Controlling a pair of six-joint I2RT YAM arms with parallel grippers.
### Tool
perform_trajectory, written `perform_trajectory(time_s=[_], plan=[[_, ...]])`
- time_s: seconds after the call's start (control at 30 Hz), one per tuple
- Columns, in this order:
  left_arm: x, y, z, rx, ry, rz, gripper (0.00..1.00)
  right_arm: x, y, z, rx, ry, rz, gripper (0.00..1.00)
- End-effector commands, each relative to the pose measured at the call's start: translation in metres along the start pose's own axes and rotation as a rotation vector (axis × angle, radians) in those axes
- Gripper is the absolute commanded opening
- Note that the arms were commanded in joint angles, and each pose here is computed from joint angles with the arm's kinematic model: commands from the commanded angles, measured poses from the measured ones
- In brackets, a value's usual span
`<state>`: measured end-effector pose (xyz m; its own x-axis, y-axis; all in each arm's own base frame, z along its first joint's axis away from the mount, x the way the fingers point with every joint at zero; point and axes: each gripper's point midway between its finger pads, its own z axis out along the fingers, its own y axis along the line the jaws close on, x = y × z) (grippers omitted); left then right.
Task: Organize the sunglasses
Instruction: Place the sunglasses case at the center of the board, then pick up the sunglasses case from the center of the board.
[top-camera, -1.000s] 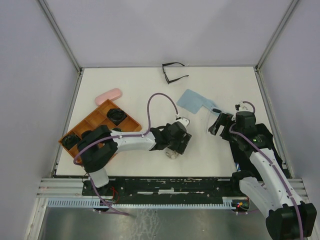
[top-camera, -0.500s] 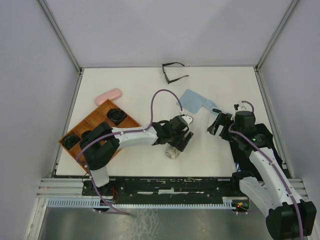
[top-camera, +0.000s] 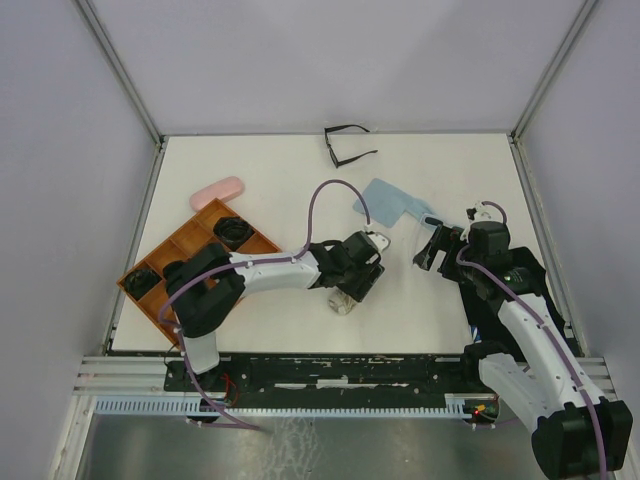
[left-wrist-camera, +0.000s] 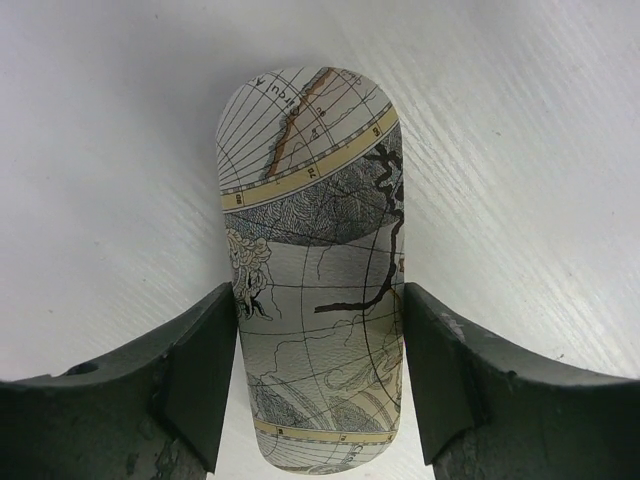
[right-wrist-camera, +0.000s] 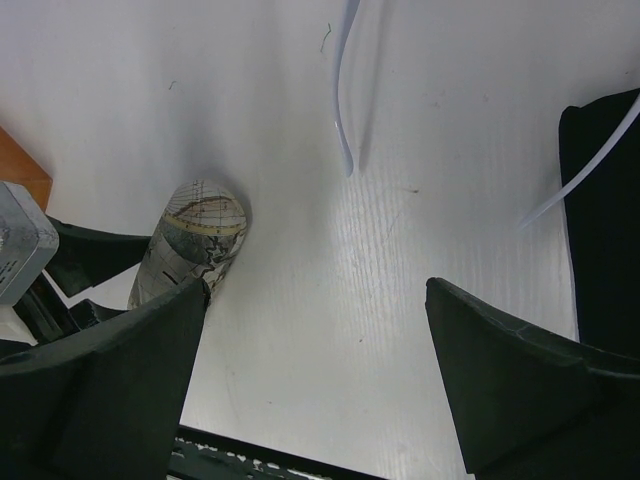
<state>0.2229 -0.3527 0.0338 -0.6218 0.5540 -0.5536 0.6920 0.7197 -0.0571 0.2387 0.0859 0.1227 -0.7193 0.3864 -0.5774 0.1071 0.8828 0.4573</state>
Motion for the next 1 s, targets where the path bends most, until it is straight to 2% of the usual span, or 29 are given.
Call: perform_trajectory(time_s=[0.0, 0.07, 0.13, 0.23, 0.3, 0.57, 0.77, 0.87, 0.97], plan=[[-0.013, -0.002, -0.001, 0.007, -0.020, 0.056, 0.63, -0.005, 0.006, 0.001, -0.032, -0.020, -0.017, 0.99], [-0.015, -0.002, -0.003, 0.008, -0.025, 0.055, 0.55, -0.006, 0.007, 0.001, -0.039, -0.021, -0.018, 0.99], [-0.021, -0.003, -0.008, 0.013, -0.046, 0.047, 0.42, -0.008, 0.010, 0.000, -0.048, -0.029, -0.019, 0.99], [-0.038, -0.007, -0.021, 0.059, -0.102, 0.013, 0.14, -0.013, 0.017, -0.005, -0.082, -0.053, -0.027, 0.99], [-0.050, -0.008, -0.030, 0.108, -0.143, -0.039, 0.05, -0.018, 0.024, -0.009, -0.112, -0.077, -0.031, 0.99], [-0.099, 0.010, -0.087, 0.261, -0.394, -0.247, 0.03, -0.033, 0.058, -0.030, -0.294, -0.166, -0.066, 0.99], [-0.130, 0.025, -0.138, 0.306, -0.603, -0.351, 0.03, -0.039, 0.094, -0.045, -0.482, -0.168, -0.098, 0.98], [-0.140, 0.033, -0.154, 0.278, -0.672, -0.381, 0.03, -0.043, 0.107, -0.049, -0.542, -0.161, -0.090, 0.97], [-0.135, 0.051, -0.152, 0.167, -0.657, -0.403, 0.03, -0.044, 0.107, -0.046, -0.525, -0.144, -0.084, 0.97]])
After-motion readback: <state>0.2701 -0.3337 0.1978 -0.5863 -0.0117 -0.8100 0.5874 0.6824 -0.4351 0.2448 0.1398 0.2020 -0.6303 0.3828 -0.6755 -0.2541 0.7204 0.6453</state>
